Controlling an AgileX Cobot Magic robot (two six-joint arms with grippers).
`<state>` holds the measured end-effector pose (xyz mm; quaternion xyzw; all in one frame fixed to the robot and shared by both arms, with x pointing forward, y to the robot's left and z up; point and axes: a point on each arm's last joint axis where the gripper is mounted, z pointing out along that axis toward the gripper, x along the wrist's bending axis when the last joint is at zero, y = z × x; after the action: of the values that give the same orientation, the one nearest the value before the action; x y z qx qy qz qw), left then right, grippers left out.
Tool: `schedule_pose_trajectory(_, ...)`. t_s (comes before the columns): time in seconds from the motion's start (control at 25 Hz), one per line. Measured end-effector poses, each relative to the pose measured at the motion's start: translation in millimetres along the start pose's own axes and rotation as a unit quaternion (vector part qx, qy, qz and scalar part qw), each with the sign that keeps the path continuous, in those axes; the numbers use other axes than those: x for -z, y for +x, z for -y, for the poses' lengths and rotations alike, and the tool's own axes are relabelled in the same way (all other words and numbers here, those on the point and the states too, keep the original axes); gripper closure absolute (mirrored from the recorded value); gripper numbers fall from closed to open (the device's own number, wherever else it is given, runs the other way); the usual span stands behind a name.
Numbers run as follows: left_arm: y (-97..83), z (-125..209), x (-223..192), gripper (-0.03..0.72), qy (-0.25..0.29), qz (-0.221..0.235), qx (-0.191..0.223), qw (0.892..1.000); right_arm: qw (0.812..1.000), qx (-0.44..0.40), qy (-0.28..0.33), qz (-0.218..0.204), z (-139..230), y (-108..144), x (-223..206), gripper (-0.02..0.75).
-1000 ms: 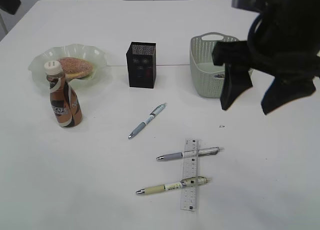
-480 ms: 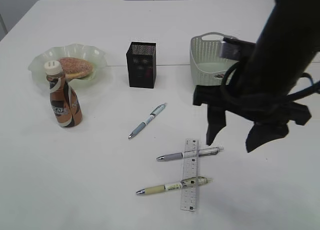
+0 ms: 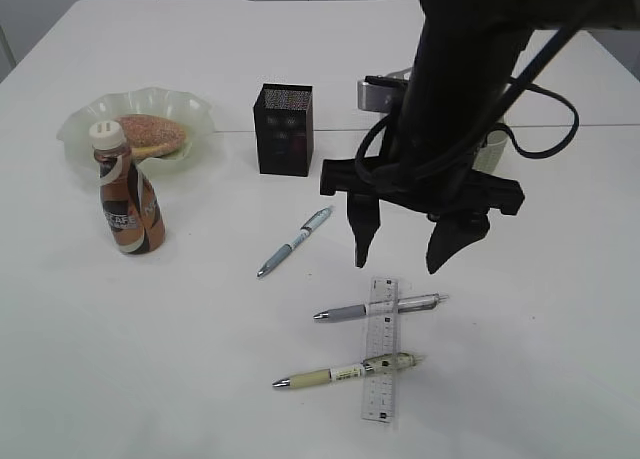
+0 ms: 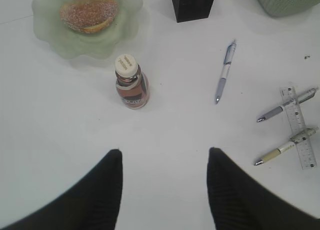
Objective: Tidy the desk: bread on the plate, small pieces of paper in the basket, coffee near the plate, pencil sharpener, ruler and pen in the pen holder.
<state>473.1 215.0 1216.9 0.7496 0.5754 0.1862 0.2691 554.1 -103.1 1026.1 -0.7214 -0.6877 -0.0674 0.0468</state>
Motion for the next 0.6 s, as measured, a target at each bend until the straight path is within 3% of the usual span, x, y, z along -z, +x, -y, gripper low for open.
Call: schedule_pose_trajectory(0.6,0.0,0,0,0.300,0.000,0.000,0.000,1.000,0.999,-0.002,0.039,0.036,-17,0,-60,0.228)
